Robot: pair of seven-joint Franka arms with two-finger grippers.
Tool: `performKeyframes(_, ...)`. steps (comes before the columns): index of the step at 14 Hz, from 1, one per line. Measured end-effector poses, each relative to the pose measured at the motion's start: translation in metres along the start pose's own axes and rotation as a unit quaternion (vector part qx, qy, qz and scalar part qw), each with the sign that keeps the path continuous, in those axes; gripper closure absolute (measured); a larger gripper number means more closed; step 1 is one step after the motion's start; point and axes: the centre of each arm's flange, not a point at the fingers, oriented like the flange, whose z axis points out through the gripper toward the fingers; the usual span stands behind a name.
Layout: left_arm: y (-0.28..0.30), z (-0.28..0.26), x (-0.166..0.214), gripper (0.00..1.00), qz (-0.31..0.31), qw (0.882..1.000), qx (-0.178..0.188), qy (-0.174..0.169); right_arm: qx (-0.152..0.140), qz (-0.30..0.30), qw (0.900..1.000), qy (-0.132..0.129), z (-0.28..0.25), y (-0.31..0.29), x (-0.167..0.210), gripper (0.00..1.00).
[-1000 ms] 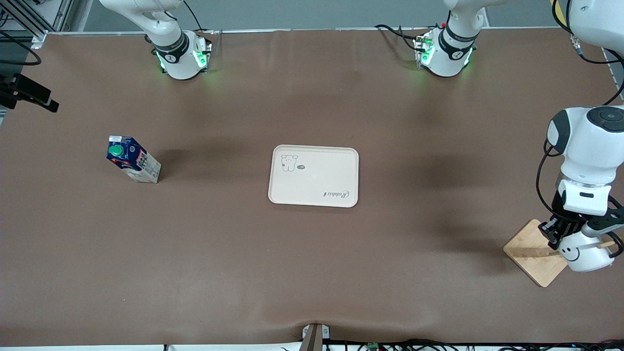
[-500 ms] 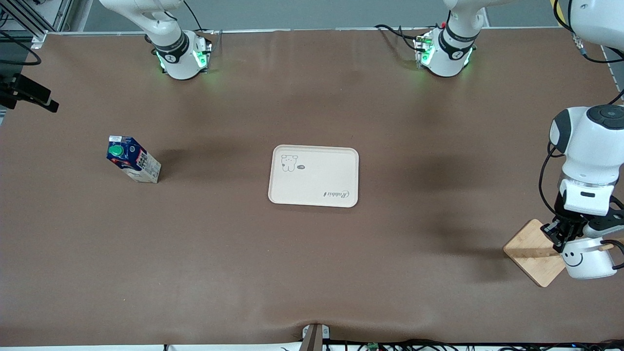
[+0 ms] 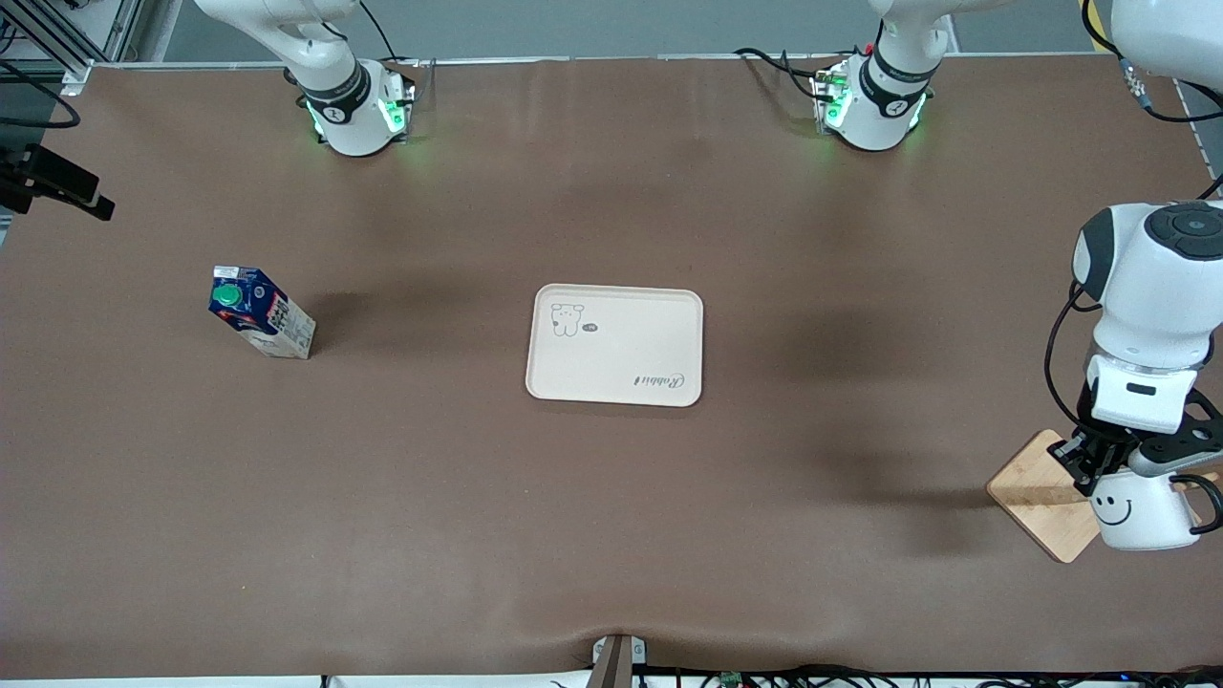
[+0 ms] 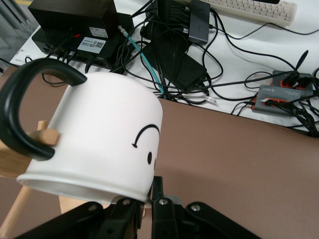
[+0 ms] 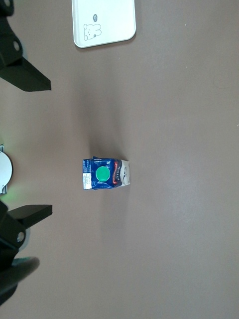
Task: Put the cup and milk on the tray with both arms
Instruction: 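Lift the white mug off the wooden stand with the left gripper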
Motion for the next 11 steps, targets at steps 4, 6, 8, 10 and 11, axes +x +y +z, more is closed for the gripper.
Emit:
performKeyframes(4,0.028,-0.032,0.008,0.91,0.014,0.999,0.015,-0.032,0.000,0.000,1.000,0.000,0.000,0.000,0.000,0.00)
performKeyframes(6,0.052,-0.049,0.005,0.91,0.027,0.997,0.024,-0.064,0.000,0.001,1.000,0.000,0.000,0.001,0.000,0.00)
performKeyframes(8,0.088,-0.072,-0.003,0.91,0.028,0.993,0.020,-0.111,0.000,0.001,1.000,0.000,0.000,0.001,0.000,0.00)
performKeyframes(10,0.120,-0.089,-0.016,0.91,0.019,0.987,-0.010,-0.157,0.000,0.001,1.000,0.000,0.000,0.001,0.000,0.00)
performKeyframes(11,0.134,-0.094,-0.025,0.91,0.020,0.984,-0.023,-0.176,0.000,0.002,1.000,0.000,0.000,0.002,0.000,0.00)
